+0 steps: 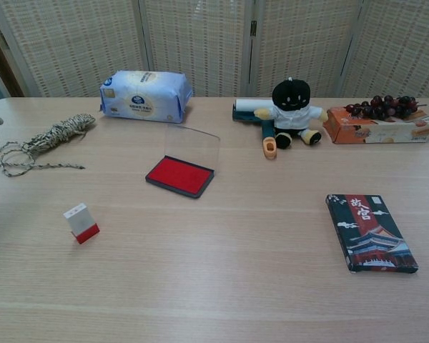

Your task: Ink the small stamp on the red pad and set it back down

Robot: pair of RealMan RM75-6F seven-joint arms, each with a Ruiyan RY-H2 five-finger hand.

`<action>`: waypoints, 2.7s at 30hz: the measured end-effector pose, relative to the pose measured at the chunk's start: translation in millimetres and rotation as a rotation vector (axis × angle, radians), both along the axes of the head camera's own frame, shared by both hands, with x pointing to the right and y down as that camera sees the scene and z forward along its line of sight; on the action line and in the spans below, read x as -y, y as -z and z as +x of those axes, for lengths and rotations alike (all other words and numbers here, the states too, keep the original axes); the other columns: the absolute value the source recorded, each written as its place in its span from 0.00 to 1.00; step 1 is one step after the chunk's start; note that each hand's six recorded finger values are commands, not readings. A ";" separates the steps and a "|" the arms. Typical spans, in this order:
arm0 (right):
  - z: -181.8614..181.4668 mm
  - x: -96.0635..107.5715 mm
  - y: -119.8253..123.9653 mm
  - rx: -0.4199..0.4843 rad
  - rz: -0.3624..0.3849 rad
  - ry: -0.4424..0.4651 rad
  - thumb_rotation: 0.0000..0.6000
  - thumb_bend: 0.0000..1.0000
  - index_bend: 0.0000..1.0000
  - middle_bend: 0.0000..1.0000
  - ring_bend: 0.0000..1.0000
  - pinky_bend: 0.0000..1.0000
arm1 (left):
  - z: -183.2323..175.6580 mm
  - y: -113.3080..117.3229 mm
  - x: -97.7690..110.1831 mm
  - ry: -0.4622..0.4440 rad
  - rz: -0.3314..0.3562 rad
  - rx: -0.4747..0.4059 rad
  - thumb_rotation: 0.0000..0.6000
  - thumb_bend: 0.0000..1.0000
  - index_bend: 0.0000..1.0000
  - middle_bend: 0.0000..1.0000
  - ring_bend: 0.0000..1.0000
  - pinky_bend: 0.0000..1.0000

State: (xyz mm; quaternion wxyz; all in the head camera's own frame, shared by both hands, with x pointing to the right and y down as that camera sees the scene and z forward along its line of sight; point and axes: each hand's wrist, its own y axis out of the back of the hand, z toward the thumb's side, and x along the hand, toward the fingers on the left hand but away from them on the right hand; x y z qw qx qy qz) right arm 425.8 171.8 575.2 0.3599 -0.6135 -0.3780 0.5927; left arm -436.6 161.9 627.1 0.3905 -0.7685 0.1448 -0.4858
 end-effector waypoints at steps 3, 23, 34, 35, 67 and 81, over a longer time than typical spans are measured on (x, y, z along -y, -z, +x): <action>0.6 4.1 -4.5 -0.007 -0.007 -0.013 1.00 0.37 0.02 0.00 0.00 0.00 | 4.7 -7.5 7.2 -0.091 -0.014 0.001 1.00 0.38 0.20 0.03 0.01 0.18; -13.3 42.5 -31.9 0.011 -0.049 -0.001 1.00 0.38 0.02 0.00 0.00 0.00 | 14.6 -41.2 29.7 -0.186 -0.117 0.007 1.00 0.38 0.12 0.00 0.00 0.18; 1.9 48.3 -37.2 0.063 -0.064 -0.007 1.00 0.38 0.02 0.00 0.00 0.00 | 30.7 -64.5 26.4 -0.147 -0.159 0.053 1.00 0.38 0.12 0.00 0.00 0.18; 3.4 48.8 -37.6 0.068 -0.067 -0.005 1.00 0.38 0.02 0.00 0.00 0.00 | 32.6 -65.6 24.7 -0.151 -0.158 0.058 1.00 0.38 0.12 0.00 0.00 0.18; 18.4 47.1 -28.9 0.189 -0.119 0.093 1.00 0.39 0.02 0.00 0.00 0.00 | 106.9 -79.5 -19.9 -0.144 -0.174 0.207 1.00 0.38 0.09 0.00 0.00 0.18; 23.9 34.5 -24.2 0.227 -0.134 0.105 1.00 0.39 0.02 0.00 0.00 0.00 | 133.6 -73.1 -27.7 -0.144 -0.162 0.265 1.00 0.38 0.11 0.00 0.00 0.18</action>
